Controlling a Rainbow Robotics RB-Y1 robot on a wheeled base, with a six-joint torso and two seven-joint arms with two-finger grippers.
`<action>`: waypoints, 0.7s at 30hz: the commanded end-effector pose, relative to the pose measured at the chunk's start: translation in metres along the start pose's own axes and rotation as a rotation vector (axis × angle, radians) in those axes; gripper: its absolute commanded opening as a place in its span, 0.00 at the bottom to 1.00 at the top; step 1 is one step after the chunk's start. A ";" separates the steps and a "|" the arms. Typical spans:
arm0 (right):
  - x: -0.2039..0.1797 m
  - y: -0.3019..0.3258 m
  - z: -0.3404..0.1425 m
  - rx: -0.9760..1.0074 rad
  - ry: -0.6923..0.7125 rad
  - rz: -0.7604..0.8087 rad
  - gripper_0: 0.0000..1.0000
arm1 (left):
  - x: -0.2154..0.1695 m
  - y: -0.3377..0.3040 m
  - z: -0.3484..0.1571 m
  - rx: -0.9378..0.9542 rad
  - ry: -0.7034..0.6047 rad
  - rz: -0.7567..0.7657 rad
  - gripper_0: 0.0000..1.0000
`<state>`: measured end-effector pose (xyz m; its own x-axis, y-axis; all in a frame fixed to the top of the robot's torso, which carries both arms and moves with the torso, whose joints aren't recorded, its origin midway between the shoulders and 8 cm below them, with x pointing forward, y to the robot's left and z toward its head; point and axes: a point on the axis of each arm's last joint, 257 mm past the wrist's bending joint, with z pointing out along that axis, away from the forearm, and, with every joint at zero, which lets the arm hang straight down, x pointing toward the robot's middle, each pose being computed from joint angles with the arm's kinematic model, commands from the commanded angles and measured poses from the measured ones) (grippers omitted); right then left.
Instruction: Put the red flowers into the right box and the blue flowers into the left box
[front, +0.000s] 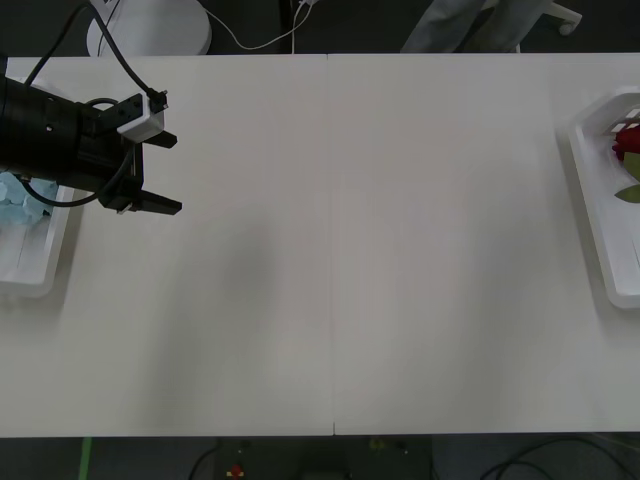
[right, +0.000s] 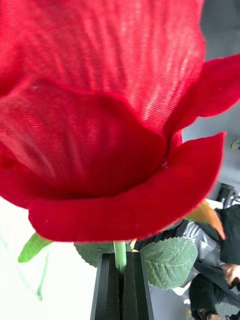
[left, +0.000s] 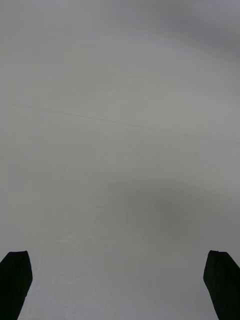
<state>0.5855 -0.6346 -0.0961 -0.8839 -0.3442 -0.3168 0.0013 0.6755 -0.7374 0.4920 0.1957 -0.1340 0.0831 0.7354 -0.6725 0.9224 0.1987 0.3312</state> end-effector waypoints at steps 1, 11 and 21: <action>-0.025 -0.002 -0.006 0.007 -0.055 0.035 0.00 | -0.021 0.012 -0.002 -0.023 -0.017 0.026 1.00; -0.011 0.028 0.021 0.021 -0.075 0.059 0.00 | -0.021 0.012 -0.002 -0.023 -0.017 0.026 1.00; -0.002 0.030 0.026 0.026 -0.062 0.058 0.01 | -0.021 0.012 -0.002 -0.023 -0.017 0.026 1.00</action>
<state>0.5955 -0.6346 -0.1342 -0.8589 -0.3454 -0.3782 0.0533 0.6741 -0.7367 0.4921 0.1956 -0.1342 0.0825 0.7351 -0.6729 0.9225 0.1991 0.3306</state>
